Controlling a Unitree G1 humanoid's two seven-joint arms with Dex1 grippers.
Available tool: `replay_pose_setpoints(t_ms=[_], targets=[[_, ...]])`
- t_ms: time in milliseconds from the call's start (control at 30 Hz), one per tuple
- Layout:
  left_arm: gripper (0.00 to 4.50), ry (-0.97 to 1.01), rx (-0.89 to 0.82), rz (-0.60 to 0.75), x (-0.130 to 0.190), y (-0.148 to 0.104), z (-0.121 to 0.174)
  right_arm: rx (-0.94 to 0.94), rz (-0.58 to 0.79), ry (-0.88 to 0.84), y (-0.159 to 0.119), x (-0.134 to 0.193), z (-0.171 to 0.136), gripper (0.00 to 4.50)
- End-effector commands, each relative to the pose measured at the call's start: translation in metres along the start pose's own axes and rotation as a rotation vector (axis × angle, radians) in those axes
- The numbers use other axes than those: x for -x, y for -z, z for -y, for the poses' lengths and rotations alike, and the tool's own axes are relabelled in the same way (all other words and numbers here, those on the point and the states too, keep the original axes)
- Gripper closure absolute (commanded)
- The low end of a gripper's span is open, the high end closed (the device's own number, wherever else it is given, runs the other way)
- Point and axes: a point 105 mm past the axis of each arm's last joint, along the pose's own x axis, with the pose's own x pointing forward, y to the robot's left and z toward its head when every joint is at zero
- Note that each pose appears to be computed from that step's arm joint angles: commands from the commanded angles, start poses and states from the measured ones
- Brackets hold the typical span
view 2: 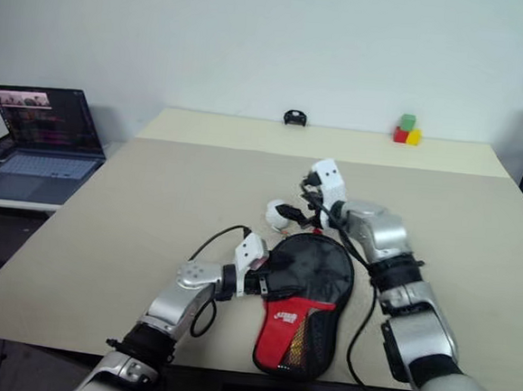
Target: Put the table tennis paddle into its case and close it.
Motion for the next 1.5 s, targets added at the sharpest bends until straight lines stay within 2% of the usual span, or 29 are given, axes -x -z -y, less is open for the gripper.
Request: replay_pose_setpoints(t_ms=[33, 367, 600, 733, 833, 1067, 1233, 1500], targets=[[0.04, 0.008, 0.004, -0.002, -0.002, 0.000, 0.006, 0.060, 0.052, 0.041, -0.016, -0.013, 0.002, 0.00], [0.04, -0.034, 0.002, -0.003, 0.005, -0.002, 0.004, 0.079, 0.046, 0.089, -0.007, -0.047, -0.018, 0.00], [0.04, -0.075, -0.002, -0.013, 0.011, -0.001, 0.003, 0.227, -0.032, 0.158, 0.013, -0.060, -0.030, 0.00], [0.04, -0.098, 0.002, -0.020, 0.017, 0.000, 0.002, 0.324, -0.053, 0.229, 0.015, -0.062, -0.027, 0.00], [0.00, -0.108, 0.006, -0.025, 0.019, 0.001, 0.001, 0.390, -0.039, 0.293, 0.009, -0.061, -0.022, 0.62], [0.00, -0.111, 0.006, -0.031, 0.020, 0.002, 0.001, 0.327, -0.031, 0.312, 0.011, -0.061, -0.022, 3.12], [0.00, -0.061, -0.038, -0.066, -0.001, 0.006, 0.000, 0.253, -0.053, 0.307, 0.023, -0.059, -0.019, 4.46], [0.00, -0.007, -0.029, -0.115, -0.016, 0.026, 0.005, 0.174, 0.005, 0.375, 0.011, -0.049, 0.001, 4.49]])
